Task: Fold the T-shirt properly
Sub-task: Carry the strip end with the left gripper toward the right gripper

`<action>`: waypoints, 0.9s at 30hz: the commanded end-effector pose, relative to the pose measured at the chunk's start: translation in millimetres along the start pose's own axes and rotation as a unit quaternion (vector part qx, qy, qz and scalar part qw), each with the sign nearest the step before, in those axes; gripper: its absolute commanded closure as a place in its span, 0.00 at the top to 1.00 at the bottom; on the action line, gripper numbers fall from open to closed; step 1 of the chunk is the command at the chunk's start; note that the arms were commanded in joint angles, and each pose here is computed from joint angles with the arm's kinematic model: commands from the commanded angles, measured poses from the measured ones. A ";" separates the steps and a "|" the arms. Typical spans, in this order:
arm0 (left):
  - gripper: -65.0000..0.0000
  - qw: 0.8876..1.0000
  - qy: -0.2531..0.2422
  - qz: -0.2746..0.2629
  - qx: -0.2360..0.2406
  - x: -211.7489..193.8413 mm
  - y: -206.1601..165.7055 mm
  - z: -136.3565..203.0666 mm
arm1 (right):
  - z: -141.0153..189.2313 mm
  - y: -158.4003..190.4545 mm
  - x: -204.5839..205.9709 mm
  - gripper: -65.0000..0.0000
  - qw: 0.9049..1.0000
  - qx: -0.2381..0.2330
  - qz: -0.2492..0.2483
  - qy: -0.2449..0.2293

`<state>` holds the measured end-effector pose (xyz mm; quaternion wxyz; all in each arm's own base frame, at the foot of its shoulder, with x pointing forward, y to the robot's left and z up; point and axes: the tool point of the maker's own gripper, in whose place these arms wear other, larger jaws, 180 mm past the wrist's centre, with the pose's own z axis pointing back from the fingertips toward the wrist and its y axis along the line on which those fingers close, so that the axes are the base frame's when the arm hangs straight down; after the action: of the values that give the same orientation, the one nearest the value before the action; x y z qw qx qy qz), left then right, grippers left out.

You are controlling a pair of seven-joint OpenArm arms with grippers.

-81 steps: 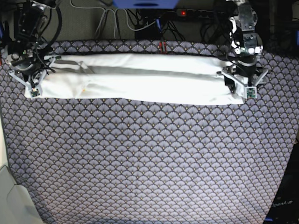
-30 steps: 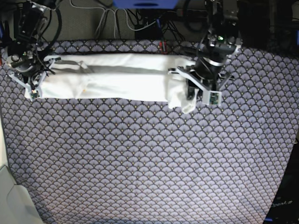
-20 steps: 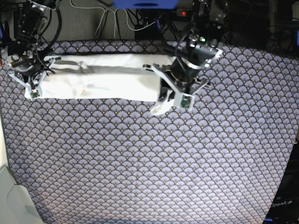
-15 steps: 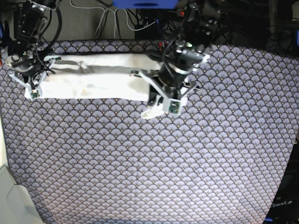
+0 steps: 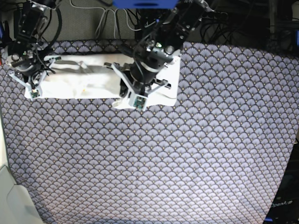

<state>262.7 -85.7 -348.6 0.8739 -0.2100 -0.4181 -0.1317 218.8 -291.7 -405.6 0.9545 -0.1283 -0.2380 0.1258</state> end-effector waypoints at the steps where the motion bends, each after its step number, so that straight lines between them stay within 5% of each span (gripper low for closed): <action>1: 0.01 0.999 -0.033 0.000 -0.009 21.9 -5.9 0.7 | 3.6 -8.1 6.9 0.00 1.000 -0.011 0.002 -0.012; 22: 0.01 0.999 -0.029 -0.014 -0.040 28.1 -35.1 -12.4 | 3.6 -7.4 2.4 0.00 1.000 -0.011 0.003 -0.004; 27: 0.26 0.999 -0.025 -0.009 -0.042 23.3 -36.7 -9.1 | 3.8 -8.4 1.8 0.15 1.000 -0.012 0.004 -0.003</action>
<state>262.7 -117.2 -342.8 0.8663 -0.2325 -0.4139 -0.1552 215.3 -292.4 -407.2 0.9558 -0.1288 -0.2324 0.1263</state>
